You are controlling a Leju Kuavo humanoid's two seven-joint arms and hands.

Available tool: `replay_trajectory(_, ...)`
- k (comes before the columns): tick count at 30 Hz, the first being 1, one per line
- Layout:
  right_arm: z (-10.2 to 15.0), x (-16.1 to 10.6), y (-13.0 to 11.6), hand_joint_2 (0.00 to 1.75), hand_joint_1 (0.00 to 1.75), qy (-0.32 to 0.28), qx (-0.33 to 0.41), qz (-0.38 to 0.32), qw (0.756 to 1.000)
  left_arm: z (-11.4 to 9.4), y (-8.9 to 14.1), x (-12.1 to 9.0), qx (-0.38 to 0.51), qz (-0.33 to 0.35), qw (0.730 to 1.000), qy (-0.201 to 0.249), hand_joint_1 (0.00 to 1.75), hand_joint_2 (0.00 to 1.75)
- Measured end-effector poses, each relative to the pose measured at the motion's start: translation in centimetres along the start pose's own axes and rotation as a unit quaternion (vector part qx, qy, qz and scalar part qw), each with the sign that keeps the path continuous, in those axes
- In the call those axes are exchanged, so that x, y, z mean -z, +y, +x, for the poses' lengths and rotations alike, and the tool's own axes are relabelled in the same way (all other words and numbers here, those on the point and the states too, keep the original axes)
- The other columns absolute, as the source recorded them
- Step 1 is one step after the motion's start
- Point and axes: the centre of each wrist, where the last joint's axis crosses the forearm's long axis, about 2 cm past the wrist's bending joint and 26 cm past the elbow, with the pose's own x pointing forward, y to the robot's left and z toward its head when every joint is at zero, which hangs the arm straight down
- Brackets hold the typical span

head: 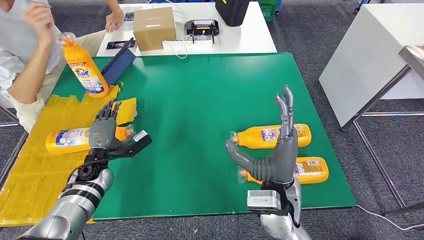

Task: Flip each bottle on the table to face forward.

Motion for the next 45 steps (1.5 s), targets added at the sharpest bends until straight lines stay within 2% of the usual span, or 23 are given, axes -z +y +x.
replay_trajectory(5, -2.2, -0.4, -1.5, 1.75, 0.00, 0.026, -0.126, 0.045, 0.991, 1.1, 3.2, -2.2, -0.045, 0.102, 0.994, -0.013, 0.00, 1.75)
replay_trajectory(10, -5.9, 0.0, -3.4, 1.75, 0.00, 0.073, -0.266, 0.149, 0.950, 1.5, 4.9, -4.4, -0.145, 0.163, 0.976, 0.007, 0.00, 1.75)
replay_trajectory(15, -7.9, 0.4, -4.7, 1.75, 0.00, 0.085, -0.307, 0.174, 0.932, 1.9, 5.6, -5.5, -0.169, 0.179, 0.969, 0.023, 0.00, 1.75)
replay_trajectory(20, -10.9, 0.7, -6.0, 1.75, 0.00, 0.117, -0.351, 0.269, 0.889, 3.1, 5.7, -6.3, -0.281, 0.149, 0.947, 0.050, 0.00, 1.75)
replay_trajectory(25, -15.4, 1.0, -8.9, 1.75, 0.00, 0.138, -0.399, 0.350, 0.836, 5.4, 5.9, -7.4, -0.375, 0.103, 0.921, 0.009, 0.00, 1.75)
replay_trajectory(30, -18.4, 1.3, -11.1, 1.75, 0.00, 0.158, -0.432, 0.386, 0.800, 6.7, 6.0, -7.9, -0.398, 0.085, 0.913, -0.022, 0.00, 1.75)
replay_trajectory(40, -22.2, 0.9, -11.6, 1.75, 0.00, 0.212, -0.459, 0.431, 0.747, 7.8, 5.6, -8.0, -0.444, 0.065, 0.893, -0.039, 0.00, 1.75)
replay_trajectory(45, -23.7, -0.5, -11.2, 1.75, 0.00, 0.253, -0.489, 0.449, 0.704, 8.6, 5.4, -8.0, -0.457, 0.053, 0.886, -0.048, 0.00, 1.75)
